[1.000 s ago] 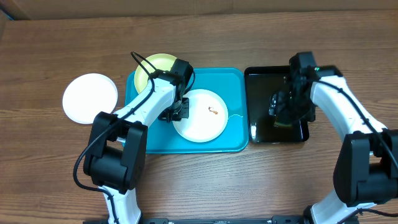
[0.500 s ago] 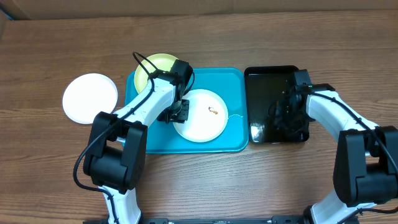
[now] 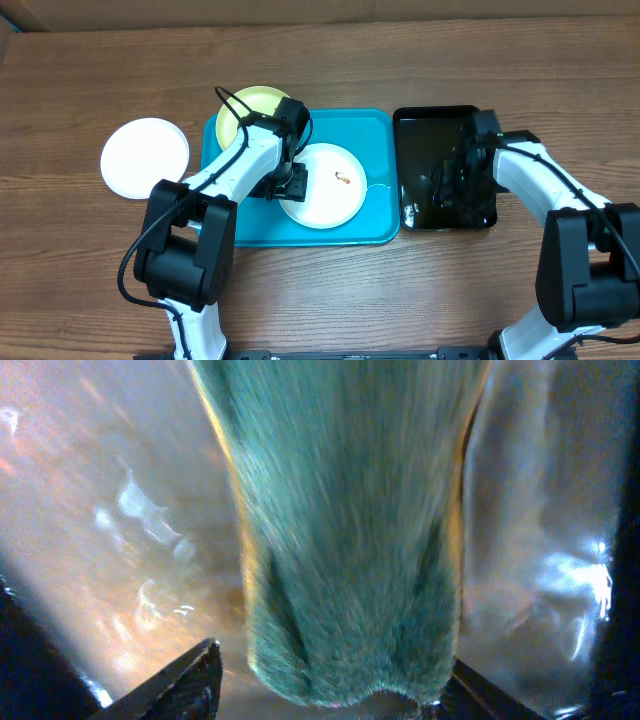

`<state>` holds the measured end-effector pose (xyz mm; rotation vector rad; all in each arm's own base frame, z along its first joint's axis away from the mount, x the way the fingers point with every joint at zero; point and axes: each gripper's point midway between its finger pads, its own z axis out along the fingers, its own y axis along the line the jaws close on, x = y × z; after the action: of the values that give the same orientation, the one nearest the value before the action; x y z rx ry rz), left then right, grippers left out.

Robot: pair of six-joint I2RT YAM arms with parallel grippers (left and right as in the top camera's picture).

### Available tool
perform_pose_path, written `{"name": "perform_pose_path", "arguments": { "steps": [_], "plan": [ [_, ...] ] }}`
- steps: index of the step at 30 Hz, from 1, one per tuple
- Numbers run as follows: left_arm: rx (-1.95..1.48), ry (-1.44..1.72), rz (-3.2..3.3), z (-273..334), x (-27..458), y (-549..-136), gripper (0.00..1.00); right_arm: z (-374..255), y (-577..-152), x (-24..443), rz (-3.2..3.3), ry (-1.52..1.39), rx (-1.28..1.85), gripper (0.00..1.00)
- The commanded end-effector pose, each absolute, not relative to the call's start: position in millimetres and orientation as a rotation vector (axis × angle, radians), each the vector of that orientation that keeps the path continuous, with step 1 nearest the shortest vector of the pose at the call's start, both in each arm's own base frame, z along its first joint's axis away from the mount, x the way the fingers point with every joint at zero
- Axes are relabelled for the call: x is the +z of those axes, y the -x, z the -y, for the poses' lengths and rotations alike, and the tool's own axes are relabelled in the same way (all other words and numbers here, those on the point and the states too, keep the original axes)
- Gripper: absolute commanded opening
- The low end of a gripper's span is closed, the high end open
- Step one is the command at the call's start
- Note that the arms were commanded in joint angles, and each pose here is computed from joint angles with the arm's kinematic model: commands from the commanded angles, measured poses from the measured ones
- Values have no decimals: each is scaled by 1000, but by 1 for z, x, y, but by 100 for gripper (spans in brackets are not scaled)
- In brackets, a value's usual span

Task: Clean dirty plates on tray and stack at the side
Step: 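Grasp the green sponge in the black tray with right gripper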

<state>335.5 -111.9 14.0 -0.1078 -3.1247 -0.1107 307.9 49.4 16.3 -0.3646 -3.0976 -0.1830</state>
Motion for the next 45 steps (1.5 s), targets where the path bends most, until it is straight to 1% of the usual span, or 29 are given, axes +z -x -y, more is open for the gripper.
{"name": "perform_pose_path", "arguments": {
  "steps": [1,3,5,8,10,11,12,13,15,16,17,18,21,23,26,31,32,35,37,40,45],
  "plan": [
    [-86,113,3134,114,19,-334,68,-36,-337,37,3228,370,-66,69],
    [-86,112,3135,114,19,-335,68,-22,-339,35,3249,380,57,73],
    [-87,113,3134,113,19,-335,68,-16,-336,32,3244,382,116,76],
    [-88,122,3132,115,20,-333,68,-20,-332,22,3244,392,75,77],
    [-86,120,3135,115,19,-334,68,-30,-333,15,3251,383,-20,78],
    [-85,121,3136,116,19,-335,68,-36,-331,13,3242,378,-76,76],
    [-85,123,3136,116,19,-334,69,-40,-328,12,3228,375,-112,72],
    [-85,125,3136,116,19,-334,68,-44,-325,11,3213,370,-143,66],
    [-86,125,3136,116,19,-334,69,-51,-320,11,3187,359,-193,51],
    [-86,124,3136,116,19,-334,68,-54,-317,11,3175,353,-208,42],
    [-86,124,3135,116,19,-334,68,-57,-314,12,3160,349,-231,37],
    [-86,122,3134,116,19,-334,68,-62,-311,12,3135,380,-264,37],
    [-87,119,3133,116,20,-333,69,-74,-304,13,3078,451,-333,41],
    [-87,119,3133,116,20,-333,69,-74,-301,14,3063,468,-326,47],
    [-88,120,3132,116,20,-333,69,-73,-301,19,3050,468,-319,50],
    [-87,119,3132,116,20,-333,70,-74,-316,46,3072,455,-313,56],
    [-87,119,3132,116,20,-333,70,-73,-320,51,3089,436,-306,58],
    [-89,119,3128,116,20,-332,71,-59,-332,59,3151,437,-182,66],
    [-92,119,3124,115,20,-331,72,-44,-338,58,3194,449,-50,73],
    [-92,119,3122,115,20,-331,73,-32,-345,57,3237,461,54,77],
    [-92,113,3122,115,20,-331,74,-33,-353,48,3278,469,35,80]
  ]
}}
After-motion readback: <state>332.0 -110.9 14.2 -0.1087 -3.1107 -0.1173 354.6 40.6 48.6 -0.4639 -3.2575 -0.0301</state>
